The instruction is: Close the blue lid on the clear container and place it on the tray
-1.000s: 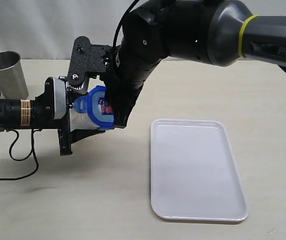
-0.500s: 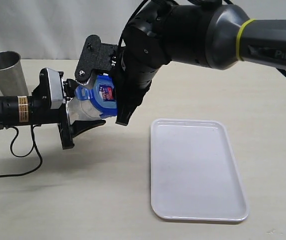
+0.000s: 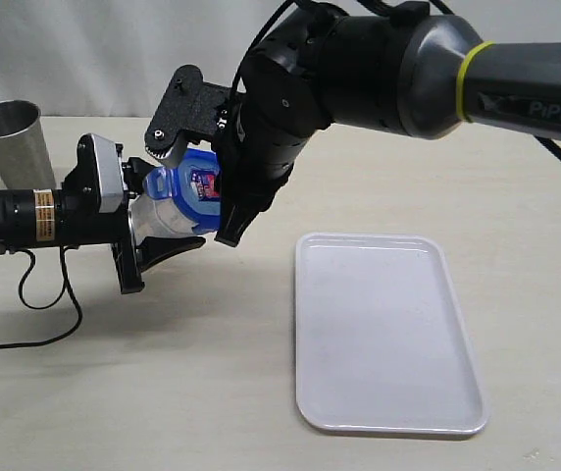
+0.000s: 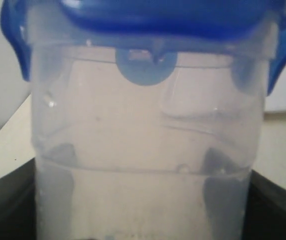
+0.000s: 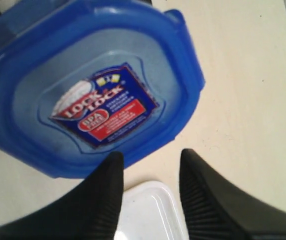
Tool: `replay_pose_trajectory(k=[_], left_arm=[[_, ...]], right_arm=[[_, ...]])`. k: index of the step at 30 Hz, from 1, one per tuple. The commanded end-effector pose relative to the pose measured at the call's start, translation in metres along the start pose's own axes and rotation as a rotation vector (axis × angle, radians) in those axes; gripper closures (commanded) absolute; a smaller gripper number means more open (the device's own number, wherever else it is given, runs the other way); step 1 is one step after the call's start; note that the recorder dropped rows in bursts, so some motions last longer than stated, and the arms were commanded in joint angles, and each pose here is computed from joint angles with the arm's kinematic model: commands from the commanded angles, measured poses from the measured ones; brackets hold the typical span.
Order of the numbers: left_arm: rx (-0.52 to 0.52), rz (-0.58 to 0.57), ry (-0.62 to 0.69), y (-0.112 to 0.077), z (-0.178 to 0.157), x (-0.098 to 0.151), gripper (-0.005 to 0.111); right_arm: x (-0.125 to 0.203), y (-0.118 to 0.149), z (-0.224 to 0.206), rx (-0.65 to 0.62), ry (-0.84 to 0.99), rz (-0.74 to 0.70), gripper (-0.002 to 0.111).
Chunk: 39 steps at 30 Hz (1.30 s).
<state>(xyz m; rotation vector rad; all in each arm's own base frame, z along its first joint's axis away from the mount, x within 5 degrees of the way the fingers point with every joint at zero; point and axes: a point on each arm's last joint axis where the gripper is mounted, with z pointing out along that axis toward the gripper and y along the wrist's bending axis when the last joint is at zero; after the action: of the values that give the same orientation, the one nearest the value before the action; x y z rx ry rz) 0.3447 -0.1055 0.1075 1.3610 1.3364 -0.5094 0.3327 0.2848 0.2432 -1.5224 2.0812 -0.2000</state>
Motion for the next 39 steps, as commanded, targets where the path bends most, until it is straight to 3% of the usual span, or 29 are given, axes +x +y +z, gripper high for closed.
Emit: replay_pose_trajectory(k=[1,8,12,19,24,30,34,35,39], left_arm=[[-0.014,-0.009,-0.159,0.005,0.000,-0.023,0.107],[-0.009,-0.026,-0.159,0.005,0.000,-0.023,0.107],[-0.009,-0.028,-0.159,0.005,0.000,-0.023,0.107],[-0.017,-0.031,-0.159,0.006,0.000,-0.023,0.107],[-0.050,-0.046,-0.117,0.009,0.000,-0.020,0.107],[-0.053,-0.047,-0.077,0.009,0.000,-0.016,0.107],[-0.053,-0.047,-0.077,0.009,0.000,-0.016,0.107],[-0.053,-0.070,-0.078,0.009,0.000,-0.016,0.107],[-0.053,-0.094,-0.078,0.009,0.000,-0.016,0.107]], right_arm=[[-0.003,0.008,0.017,-0.032,-0.027,0.058,0.071],[-0.001,0.006,0.026,0.013,-0.005,0.120,0.071],[0.006,-0.010,0.027,0.088,-0.006,0.210,0.071],[0.026,-0.036,0.028,0.087,0.006,0.362,0.071],[0.029,-0.050,0.002,0.034,-0.064,0.470,0.071],[0.032,-0.073,-0.058,0.077,-0.192,0.559,0.071],[0.021,-0.063,-0.081,-0.077,-0.302,0.577,0.071],[0.013,-0.055,-0.085,-0.193,-0.363,0.575,0.075],[0.005,-0.036,-0.073,-0.405,-0.386,0.504,0.094]])
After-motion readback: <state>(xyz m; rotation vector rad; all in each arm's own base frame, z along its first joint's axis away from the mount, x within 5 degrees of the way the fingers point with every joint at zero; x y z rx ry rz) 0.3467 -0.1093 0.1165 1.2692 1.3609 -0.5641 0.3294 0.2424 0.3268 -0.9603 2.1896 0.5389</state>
